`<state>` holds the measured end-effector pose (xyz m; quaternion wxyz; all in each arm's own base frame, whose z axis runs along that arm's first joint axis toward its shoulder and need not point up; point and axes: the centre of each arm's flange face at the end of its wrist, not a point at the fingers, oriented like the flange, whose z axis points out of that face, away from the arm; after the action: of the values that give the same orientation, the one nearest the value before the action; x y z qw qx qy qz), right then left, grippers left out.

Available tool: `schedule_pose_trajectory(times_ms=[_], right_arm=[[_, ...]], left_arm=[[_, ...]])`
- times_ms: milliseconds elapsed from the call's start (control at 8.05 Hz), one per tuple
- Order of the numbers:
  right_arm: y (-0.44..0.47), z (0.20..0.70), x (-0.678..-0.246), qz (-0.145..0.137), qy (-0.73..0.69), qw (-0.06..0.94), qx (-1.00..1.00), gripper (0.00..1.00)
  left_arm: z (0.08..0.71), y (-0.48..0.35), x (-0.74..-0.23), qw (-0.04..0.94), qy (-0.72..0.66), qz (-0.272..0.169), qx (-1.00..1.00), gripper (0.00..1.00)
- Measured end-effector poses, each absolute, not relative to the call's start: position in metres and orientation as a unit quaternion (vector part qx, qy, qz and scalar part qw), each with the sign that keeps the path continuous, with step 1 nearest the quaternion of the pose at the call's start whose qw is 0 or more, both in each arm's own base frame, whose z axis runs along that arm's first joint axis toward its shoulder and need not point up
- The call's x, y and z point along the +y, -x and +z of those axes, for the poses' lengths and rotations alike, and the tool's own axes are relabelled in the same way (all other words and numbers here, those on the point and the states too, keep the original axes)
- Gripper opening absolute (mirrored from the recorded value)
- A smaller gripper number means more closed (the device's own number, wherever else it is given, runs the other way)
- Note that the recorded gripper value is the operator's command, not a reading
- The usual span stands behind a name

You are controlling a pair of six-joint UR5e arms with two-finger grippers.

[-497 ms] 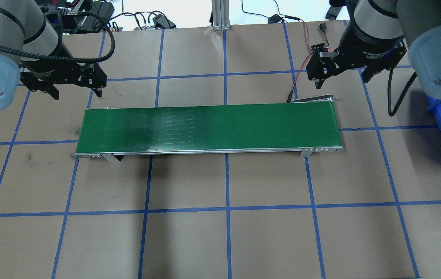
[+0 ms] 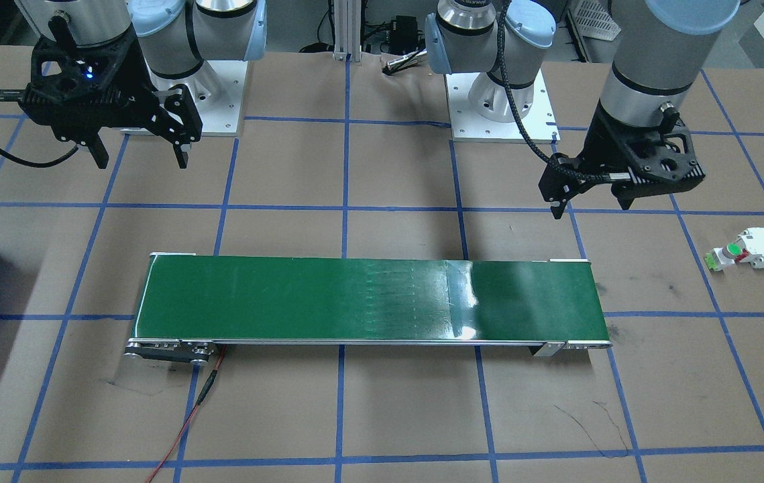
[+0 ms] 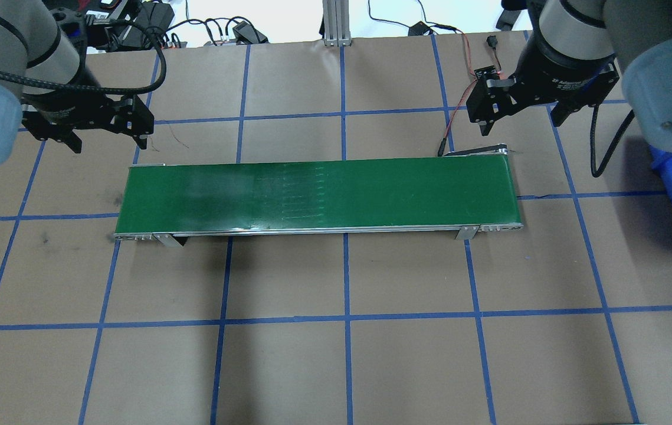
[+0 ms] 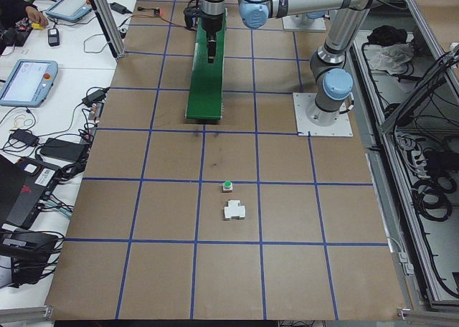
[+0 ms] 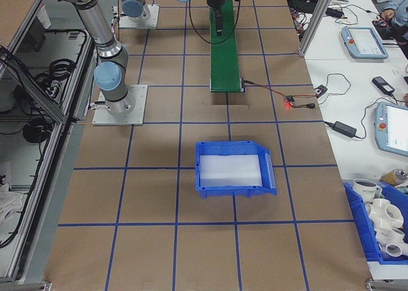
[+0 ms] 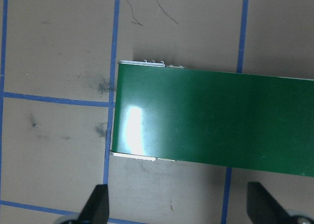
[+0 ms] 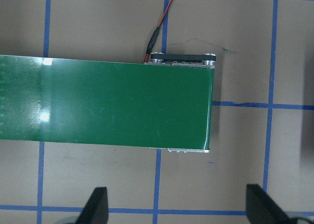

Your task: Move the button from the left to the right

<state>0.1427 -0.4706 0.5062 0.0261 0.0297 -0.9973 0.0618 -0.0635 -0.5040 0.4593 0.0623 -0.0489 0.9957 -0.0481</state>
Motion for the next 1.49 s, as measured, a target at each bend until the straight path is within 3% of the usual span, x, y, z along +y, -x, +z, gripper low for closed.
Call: schedule_pose_trajectory(times_ms=[248,745,1118,1490], right_arm=[[-0.143,0.506,-0.471,0.062,-0.03,0.026,-0.997,1.0],[-0.142,0.506,-0.471,0.062,-0.029,0.026,-0.997,1.0],[-0.142,0.505,-0.471,0.061,-0.029,0.026,-0.997,1.0],[-0.143,0.505,-0.47,0.06,-0.029,0.026,-0.997,1.0]], left_arm=[[0.456,0.005,-0.51,0.065,0.058,-0.038,0.995,1.0],[0.428,-0.2,-0.495,0.068,0.064,-0.003,0.996,1.0],[0.347,-0.315,-0.482,0.035,0.068,0.045,0.996,1.0],[0.274,-0.353,-0.489,0.007,0.059,0.069,0.996,1.0]])
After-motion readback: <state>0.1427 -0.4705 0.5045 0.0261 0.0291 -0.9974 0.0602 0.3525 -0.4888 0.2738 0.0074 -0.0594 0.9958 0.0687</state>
